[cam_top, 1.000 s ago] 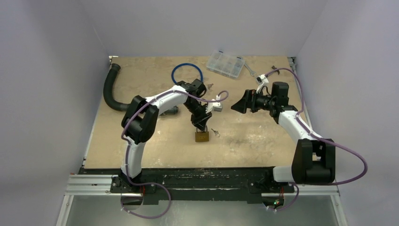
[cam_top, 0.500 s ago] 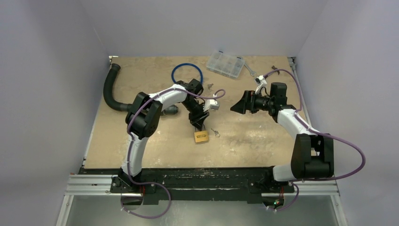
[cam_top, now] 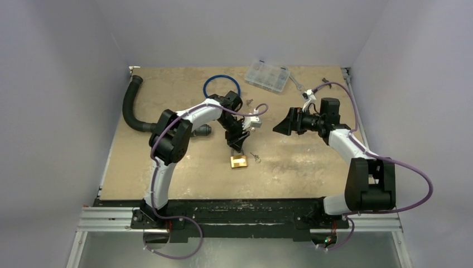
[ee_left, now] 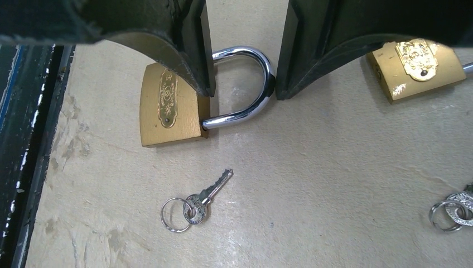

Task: Lock with the key
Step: Place the lock at the center of the board, then reset both arms

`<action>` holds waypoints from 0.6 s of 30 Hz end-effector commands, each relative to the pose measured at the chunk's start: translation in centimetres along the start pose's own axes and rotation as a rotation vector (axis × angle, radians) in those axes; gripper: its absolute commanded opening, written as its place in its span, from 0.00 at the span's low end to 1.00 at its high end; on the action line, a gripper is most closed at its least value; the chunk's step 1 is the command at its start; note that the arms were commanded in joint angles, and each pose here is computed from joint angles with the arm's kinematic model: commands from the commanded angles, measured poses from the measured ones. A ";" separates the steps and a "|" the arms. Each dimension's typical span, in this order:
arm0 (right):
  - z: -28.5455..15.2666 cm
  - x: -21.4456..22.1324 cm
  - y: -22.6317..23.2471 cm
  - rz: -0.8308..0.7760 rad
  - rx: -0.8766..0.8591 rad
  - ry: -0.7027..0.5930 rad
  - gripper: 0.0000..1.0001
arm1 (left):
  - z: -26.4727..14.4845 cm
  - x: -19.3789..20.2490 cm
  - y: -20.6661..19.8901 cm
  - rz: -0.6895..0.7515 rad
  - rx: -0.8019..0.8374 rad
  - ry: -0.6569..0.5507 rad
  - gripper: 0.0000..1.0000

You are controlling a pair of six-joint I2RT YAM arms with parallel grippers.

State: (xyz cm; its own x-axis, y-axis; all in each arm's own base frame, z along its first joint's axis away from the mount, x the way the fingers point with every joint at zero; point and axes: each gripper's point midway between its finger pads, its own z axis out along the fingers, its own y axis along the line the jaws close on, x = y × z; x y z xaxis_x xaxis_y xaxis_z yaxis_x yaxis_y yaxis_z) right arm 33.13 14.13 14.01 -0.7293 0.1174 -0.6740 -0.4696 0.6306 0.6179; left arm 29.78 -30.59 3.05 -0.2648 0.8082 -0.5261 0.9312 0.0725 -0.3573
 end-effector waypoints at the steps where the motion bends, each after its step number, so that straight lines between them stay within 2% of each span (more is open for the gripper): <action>1: -0.2 -1.7 1.0 -0.036 -0.036 -0.029 0.99 | -1.3 -2.7 -0.3 0.036 -0.022 -0.055 0.49; 5: -0.4 -1.9 1.2 -0.049 -0.037 -0.039 0.99 | -2.2 -3.7 -0.7 0.038 -0.039 -0.070 0.59; 8: -0.6 -2.2 1.5 -0.063 -0.038 -0.050 0.99 | -3.5 -4.5 -1.1 0.034 -0.074 -0.086 0.77; 11: -1.0 -2.6 2.0 -0.096 -0.035 -0.068 0.99 | -5.7 -5.1 -1.0 0.025 -0.176 -0.106 0.93; 14: -1.8 -3.3 2.7 -0.148 -0.030 -0.099 0.99 | -8.3 -5.7 -0.9 0.008 -0.285 -0.166 0.98; 18: -3.0 -4.3 3.9 -0.229 -0.013 -0.140 0.99 | -14.0 -4.4 -0.9 -0.101 -0.374 -0.285 1.00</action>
State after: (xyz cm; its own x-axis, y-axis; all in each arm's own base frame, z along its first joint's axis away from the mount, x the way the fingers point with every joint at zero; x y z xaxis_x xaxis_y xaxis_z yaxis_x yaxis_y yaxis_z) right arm 32.67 14.17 17.02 -0.6540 0.1071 -0.7489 -0.5415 0.6249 0.5623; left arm 31.07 -29.57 10.74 -0.3033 0.7328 -0.6091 0.9529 0.2283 -0.1998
